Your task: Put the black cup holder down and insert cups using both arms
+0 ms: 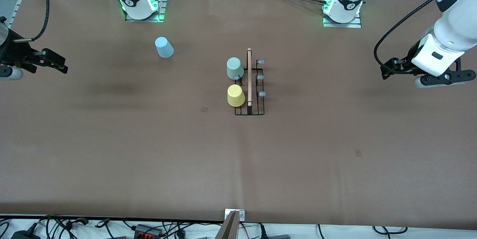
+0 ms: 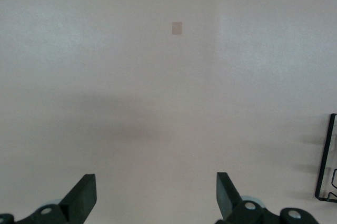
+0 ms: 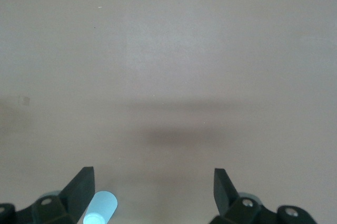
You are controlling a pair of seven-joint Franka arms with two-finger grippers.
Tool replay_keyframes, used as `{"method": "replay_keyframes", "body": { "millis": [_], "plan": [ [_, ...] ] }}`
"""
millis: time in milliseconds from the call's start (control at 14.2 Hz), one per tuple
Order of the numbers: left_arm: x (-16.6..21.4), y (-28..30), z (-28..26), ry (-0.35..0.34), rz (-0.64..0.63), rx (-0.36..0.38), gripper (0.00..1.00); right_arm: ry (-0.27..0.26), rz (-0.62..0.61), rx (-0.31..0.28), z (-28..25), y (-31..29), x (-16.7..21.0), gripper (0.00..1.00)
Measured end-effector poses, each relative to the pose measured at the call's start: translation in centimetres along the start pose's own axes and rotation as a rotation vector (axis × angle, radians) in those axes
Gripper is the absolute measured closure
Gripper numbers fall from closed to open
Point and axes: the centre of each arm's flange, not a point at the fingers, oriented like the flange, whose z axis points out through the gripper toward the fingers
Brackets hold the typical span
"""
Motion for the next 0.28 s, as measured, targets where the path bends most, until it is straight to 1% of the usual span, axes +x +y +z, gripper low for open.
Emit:
{"method": "replay_keyframes", "body": {
  "millis": [282],
  "plan": [
    [0.00, 0.00, 0.00, 0.000, 0.000, 0.000, 0.00, -0.004, 0.000, 0.000, 0.06, -0.02, -0.04, 0.00]
  ]
}}
